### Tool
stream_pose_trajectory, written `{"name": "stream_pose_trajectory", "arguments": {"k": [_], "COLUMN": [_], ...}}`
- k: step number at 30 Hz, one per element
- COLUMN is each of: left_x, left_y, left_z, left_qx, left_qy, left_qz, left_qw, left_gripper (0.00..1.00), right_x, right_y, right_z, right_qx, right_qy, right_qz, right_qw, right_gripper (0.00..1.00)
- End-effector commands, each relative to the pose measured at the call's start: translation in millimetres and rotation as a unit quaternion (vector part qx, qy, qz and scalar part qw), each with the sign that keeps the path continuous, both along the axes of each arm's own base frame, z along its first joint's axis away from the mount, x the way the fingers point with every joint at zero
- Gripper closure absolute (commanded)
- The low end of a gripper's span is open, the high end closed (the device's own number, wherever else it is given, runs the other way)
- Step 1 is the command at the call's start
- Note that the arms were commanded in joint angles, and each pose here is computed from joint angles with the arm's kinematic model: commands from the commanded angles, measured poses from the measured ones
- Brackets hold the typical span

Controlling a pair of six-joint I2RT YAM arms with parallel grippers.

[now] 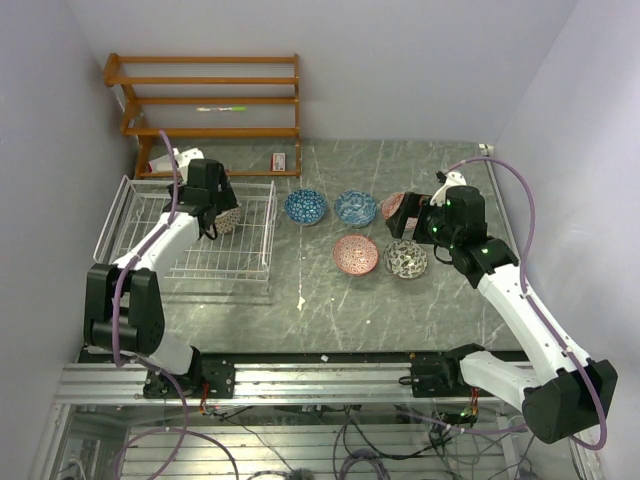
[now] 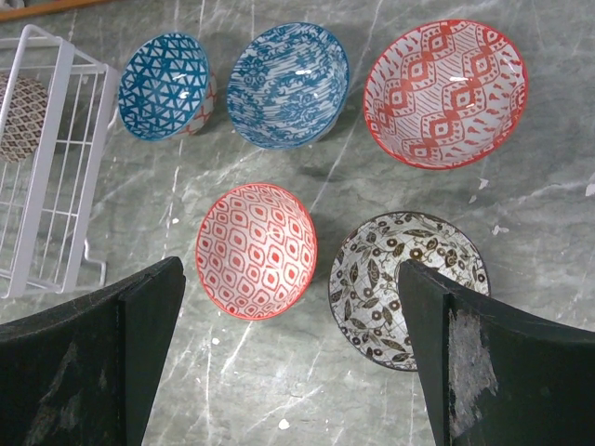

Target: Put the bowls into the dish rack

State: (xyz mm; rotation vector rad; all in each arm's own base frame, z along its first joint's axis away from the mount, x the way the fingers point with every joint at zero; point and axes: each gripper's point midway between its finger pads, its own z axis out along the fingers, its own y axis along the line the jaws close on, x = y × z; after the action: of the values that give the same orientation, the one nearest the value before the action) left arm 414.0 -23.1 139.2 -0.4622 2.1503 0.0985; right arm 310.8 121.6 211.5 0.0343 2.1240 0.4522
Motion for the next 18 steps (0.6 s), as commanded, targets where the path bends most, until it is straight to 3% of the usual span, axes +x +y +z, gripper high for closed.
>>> {"name": "stream_pose_trajectory", "arguments": {"k": [1, 12, 18], "left_x": [17.2, 30.6, 29.9], "left_y": [6.4, -3.3, 4.4], "left_z": [11.3, -7.3, -7.9], "left_qx": [0.025, 0.020, 0.034], "left_qy": [-0.028, -0.023, -0.018], "left_qz": [0.015, -0.010, 0.006], "left_qw": [0.999, 0.999, 0.999], "left_gripper": [0.03, 0.04, 0.11], "right_x": [4.7, 5.6, 6.4], "right_y": [-0.3, -2.6, -2.3], "right_z": [5.8, 2.3, 0.8], "right_qx": [0.000, -0.002, -0.001], "right_qy": [-0.013, -0.008, -0.006], "right_qz": [0.001, -0.008, -0.009], "right_qw": [1.000, 1.000, 1.000], "right_gripper": [0.01, 0.01, 0.01]}}
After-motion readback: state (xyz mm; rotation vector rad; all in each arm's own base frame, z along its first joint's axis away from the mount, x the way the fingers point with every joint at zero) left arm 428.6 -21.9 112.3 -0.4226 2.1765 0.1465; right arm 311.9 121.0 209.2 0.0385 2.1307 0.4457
